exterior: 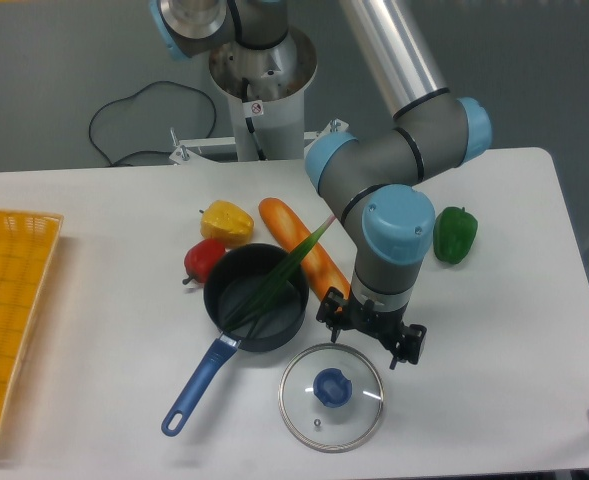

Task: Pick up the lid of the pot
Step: 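Move the gripper over the blue knob of the glass lid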

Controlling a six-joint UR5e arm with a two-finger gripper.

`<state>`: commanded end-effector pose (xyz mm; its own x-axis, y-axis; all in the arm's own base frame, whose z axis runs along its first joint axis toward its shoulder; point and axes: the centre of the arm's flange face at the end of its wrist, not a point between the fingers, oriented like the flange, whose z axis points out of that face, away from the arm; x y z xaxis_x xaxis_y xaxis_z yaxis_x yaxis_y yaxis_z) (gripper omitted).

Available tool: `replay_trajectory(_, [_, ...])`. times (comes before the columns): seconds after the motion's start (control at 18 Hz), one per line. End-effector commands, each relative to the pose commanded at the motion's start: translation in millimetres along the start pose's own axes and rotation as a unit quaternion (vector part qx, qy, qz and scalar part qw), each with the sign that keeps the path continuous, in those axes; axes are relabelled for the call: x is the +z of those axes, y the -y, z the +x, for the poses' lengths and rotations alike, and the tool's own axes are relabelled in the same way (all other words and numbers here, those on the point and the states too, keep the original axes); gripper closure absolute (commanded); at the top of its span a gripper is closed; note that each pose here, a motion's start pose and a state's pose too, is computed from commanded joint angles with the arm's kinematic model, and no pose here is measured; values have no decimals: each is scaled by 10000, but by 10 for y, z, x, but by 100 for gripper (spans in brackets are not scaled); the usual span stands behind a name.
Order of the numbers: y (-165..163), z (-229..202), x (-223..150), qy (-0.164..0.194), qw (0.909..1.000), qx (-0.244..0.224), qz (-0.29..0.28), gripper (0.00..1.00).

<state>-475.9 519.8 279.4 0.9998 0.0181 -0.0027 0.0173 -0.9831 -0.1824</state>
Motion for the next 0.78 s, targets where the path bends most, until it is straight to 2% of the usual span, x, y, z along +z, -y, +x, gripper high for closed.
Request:
replay_trajectory(0.33, [86,6,139,11,9999,67,123,0])
replay_trajectory(0.5, [127,-15,170,137,9996,109,240,0])
replay_trajectory(0.78, [130,-12,259,82,9996,110,237,0])
